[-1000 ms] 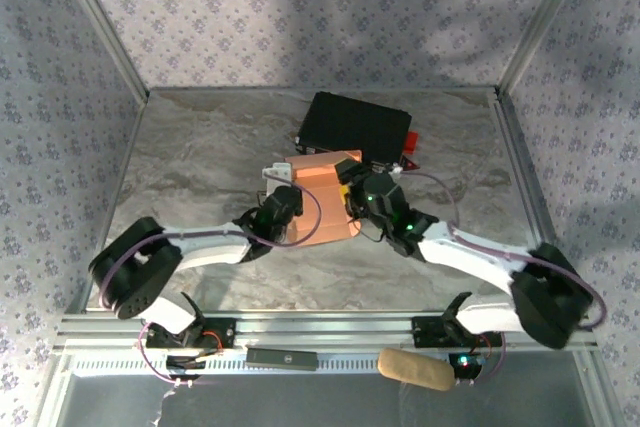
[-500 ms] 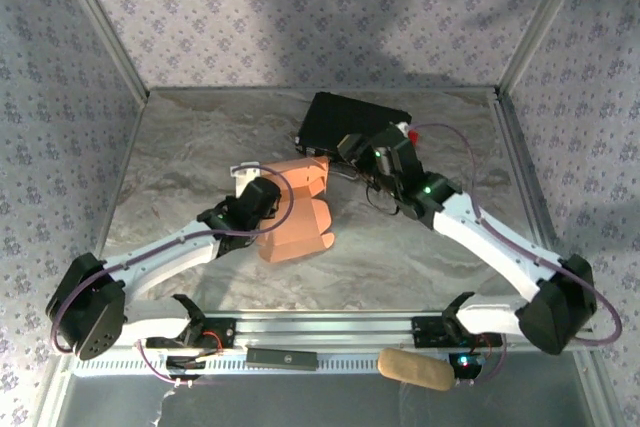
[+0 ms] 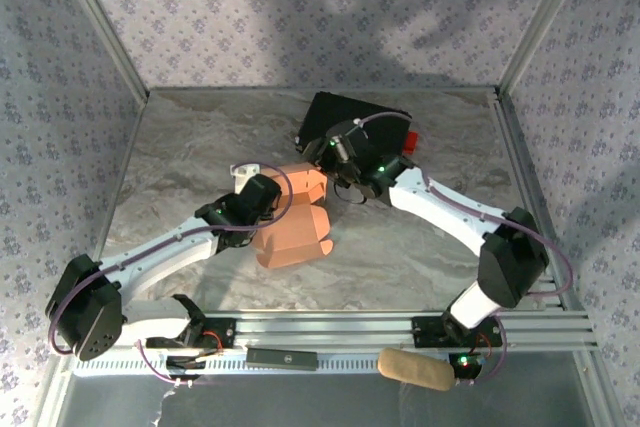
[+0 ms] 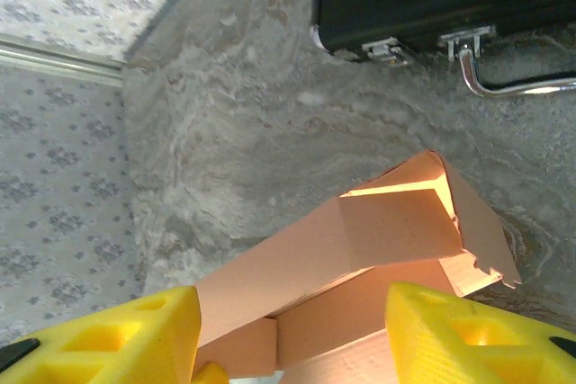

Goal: Fold the paper box

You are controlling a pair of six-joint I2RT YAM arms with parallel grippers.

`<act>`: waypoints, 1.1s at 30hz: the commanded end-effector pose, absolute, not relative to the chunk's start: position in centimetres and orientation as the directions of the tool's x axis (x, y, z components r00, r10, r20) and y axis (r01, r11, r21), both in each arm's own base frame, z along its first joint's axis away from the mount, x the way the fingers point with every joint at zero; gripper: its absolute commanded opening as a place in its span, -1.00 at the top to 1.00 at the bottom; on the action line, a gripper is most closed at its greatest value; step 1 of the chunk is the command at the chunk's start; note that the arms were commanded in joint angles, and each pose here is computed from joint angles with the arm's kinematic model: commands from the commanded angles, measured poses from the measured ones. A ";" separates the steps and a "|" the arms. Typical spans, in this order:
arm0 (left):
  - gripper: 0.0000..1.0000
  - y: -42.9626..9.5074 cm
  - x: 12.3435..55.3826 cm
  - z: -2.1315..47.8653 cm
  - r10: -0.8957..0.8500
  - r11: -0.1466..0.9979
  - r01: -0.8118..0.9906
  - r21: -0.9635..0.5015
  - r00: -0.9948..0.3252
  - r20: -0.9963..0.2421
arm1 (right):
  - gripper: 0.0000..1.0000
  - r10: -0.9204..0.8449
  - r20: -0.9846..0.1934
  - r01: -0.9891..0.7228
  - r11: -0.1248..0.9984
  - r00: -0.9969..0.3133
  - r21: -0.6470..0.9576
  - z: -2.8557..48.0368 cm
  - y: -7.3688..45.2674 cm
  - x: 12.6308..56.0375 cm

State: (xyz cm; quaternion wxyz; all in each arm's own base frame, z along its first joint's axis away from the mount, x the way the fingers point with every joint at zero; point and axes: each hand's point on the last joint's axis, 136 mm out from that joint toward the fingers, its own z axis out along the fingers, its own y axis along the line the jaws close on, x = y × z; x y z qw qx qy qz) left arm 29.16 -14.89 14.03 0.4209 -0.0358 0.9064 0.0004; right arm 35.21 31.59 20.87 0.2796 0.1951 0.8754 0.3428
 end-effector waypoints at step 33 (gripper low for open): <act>1.00 -15.9 29.6 15.8 -0.101 0.995 -0.041 -0.096 -0.627 -0.772 | 0.16 0.511 -0.226 0.170 0.616 -0.829 0.769 19.0 35.1 36.0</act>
